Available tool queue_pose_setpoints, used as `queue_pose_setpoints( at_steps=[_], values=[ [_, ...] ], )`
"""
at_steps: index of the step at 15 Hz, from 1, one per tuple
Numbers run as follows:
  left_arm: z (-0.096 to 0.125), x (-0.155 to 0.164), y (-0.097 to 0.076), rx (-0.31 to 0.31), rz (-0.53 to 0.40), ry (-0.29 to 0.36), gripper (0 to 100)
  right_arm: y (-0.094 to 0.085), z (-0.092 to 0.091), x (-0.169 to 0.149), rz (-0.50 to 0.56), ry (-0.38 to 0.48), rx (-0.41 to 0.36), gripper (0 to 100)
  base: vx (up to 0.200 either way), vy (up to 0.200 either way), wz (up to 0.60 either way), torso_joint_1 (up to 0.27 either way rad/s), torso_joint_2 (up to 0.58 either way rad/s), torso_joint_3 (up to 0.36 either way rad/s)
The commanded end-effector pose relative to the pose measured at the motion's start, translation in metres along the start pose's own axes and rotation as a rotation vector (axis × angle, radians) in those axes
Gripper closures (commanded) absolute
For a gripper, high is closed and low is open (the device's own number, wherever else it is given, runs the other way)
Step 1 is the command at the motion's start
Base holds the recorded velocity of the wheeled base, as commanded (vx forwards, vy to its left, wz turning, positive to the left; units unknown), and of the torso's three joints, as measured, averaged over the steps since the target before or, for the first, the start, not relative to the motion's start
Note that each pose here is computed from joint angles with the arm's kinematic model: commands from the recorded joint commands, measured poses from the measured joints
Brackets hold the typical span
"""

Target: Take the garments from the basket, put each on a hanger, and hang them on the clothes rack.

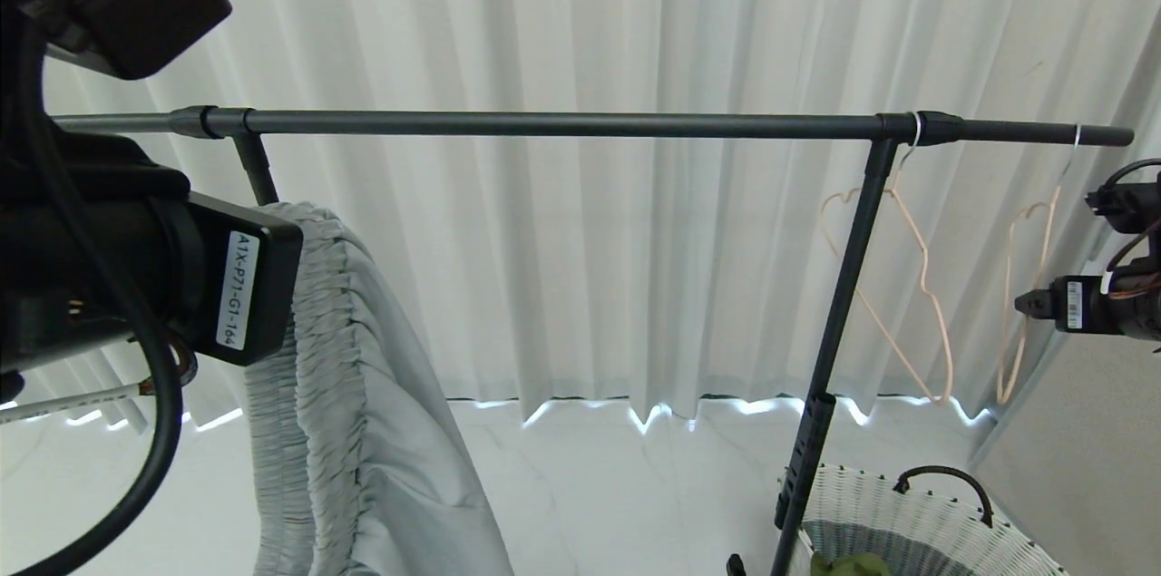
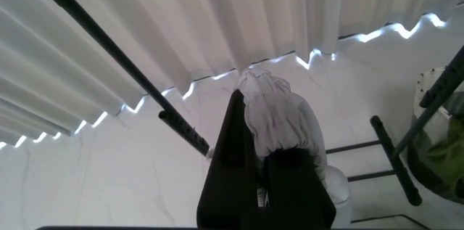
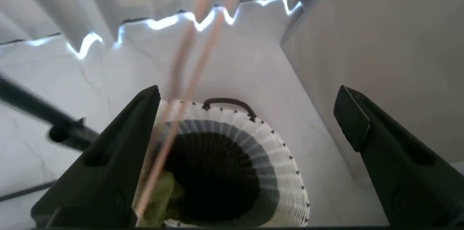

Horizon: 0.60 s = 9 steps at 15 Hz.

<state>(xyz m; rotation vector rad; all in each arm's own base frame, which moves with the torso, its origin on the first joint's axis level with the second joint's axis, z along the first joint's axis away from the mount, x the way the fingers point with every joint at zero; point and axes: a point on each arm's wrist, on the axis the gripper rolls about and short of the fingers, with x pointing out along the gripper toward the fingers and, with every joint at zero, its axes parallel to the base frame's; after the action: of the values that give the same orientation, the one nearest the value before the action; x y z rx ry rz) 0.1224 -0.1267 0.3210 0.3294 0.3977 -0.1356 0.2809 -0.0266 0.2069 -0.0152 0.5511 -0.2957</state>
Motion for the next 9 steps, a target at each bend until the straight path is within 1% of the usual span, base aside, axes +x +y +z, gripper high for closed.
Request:
queue_pose_setpoints(
  at_steps=[1, 5, 7, 9],
  values=[
    [-0.0002, 0.0011, -0.0010, 0.003, 0.001, 0.004, 100, -0.0012, -0.0050, 0.0133, 0.003, 0.037, 0.000, 0, 0.000, 0.000, 0.00, 0.000, 0.00, 0.000],
    [-0.0002, 0.0024, -0.0021, 0.006, 0.001, 0.007, 100, -0.0012, -0.0040, 0.0123, 0.013, 0.032, 0.004, 0, 0.000, 0.000, 0.00, 0.000, 0.00, 0.000],
    [-0.0002, 0.0024, -0.0021, 0.006, 0.001, 0.007, 100, -0.0028, -0.0001, 0.0138, 0.019, 0.007, 0.013, 0, 0.000, 0.000, 0.00, 0.000, 0.00, 0.000],
    [-0.0002, 0.0024, -0.0021, 0.006, 0.001, 0.007, 100, -0.0066, 0.0049, 0.0142, 0.057, -0.011, 0.025, 0, 0.000, 0.000, 0.00, 0.000, 0.00, 0.000]
  ],
)
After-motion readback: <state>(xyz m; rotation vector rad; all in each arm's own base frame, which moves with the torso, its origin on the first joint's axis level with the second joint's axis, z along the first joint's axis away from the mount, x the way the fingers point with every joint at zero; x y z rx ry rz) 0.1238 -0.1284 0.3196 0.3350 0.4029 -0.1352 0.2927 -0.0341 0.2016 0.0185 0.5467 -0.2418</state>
